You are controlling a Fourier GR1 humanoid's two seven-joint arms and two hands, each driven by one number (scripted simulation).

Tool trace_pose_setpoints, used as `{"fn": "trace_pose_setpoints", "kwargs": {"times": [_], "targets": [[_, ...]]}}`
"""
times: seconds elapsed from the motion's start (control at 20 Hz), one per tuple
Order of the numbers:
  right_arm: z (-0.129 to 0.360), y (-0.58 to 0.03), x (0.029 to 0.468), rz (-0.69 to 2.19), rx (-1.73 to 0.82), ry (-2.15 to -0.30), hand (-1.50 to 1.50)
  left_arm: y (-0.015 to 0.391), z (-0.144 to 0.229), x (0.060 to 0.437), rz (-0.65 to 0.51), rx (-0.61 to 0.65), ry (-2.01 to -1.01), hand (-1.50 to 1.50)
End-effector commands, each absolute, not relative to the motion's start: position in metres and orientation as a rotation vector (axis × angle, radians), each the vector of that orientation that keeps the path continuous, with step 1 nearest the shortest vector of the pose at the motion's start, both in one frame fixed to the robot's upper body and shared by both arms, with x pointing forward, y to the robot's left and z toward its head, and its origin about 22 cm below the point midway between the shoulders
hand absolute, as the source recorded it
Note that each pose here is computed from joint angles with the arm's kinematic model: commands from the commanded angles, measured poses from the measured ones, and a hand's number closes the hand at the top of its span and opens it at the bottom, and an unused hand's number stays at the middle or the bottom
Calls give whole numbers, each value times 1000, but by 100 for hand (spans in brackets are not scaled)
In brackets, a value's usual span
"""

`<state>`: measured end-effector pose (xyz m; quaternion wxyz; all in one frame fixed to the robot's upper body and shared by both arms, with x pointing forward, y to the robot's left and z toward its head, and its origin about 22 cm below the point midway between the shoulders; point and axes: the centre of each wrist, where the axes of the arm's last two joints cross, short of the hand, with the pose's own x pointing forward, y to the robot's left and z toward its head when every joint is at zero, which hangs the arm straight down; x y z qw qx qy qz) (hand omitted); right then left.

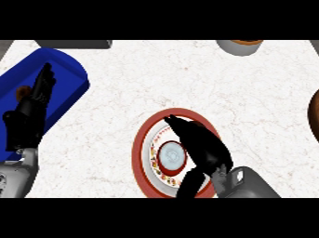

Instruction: Pick the can from the plate and place it in the bowl

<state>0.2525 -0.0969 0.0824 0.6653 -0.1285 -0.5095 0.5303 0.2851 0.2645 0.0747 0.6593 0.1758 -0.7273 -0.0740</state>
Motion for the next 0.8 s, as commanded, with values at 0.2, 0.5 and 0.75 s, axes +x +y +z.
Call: {"fn": "trace_pose_setpoints", "kwargs": {"times": [0.2, 0.5, 0.75], "targets": [[53, -69, 264, 1217, -253, -1160, -150, 269, 67, 306, -159, 394, -1640, 0], [48, -90, 271, 1314, -254, -1151, 150, 261, 71, 281, -173, 388, -1638, 0], [22, -79, 271, 1330, -319, -1215, 150, 252, 83, 285, -168, 394, -1656, 0]]}}
